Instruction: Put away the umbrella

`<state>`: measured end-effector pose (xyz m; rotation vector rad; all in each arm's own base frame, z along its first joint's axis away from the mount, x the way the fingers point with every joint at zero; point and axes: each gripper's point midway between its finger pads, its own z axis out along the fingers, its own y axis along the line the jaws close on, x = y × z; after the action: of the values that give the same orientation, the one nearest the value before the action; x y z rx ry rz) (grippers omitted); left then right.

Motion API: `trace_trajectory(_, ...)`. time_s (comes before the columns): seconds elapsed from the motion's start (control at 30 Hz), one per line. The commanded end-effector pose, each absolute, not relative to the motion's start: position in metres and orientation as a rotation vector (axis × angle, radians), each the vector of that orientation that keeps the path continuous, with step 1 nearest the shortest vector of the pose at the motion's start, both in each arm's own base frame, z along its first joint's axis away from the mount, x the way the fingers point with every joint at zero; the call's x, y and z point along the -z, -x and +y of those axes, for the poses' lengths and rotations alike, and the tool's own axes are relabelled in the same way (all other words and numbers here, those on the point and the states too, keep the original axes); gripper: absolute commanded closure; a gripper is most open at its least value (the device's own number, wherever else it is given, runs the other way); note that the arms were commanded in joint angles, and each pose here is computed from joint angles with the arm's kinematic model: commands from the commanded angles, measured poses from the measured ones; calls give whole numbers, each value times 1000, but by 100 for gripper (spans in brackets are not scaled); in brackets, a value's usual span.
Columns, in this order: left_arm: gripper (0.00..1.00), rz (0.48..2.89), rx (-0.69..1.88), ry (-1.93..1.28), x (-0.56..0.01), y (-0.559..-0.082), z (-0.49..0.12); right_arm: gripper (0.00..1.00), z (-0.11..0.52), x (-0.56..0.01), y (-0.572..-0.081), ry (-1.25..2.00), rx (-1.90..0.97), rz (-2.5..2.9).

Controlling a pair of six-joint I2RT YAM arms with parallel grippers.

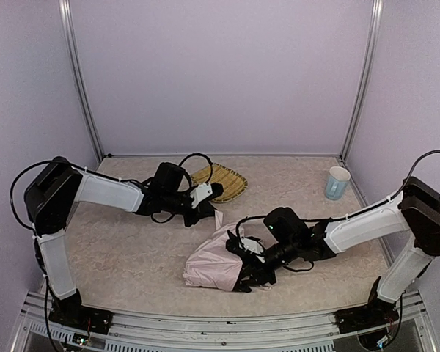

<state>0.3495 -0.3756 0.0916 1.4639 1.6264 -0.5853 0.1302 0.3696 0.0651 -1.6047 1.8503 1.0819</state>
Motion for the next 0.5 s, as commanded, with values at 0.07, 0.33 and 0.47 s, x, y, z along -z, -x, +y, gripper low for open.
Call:
trace_trajectory(0.07,100,1499,373,-1231,-163,-397,-346,100,353,-31,-73,1614,-1377,2232)
trace_trajectory(0.33,100,1578,224,-1216,-127,-418,-335,100,347,-22,-68,1582,-1391,2344)
trace_trajectory(0.47,100,1657,97,-1236,-93,-428,-331,100,350,-17,-75,1601,-1321,2370)
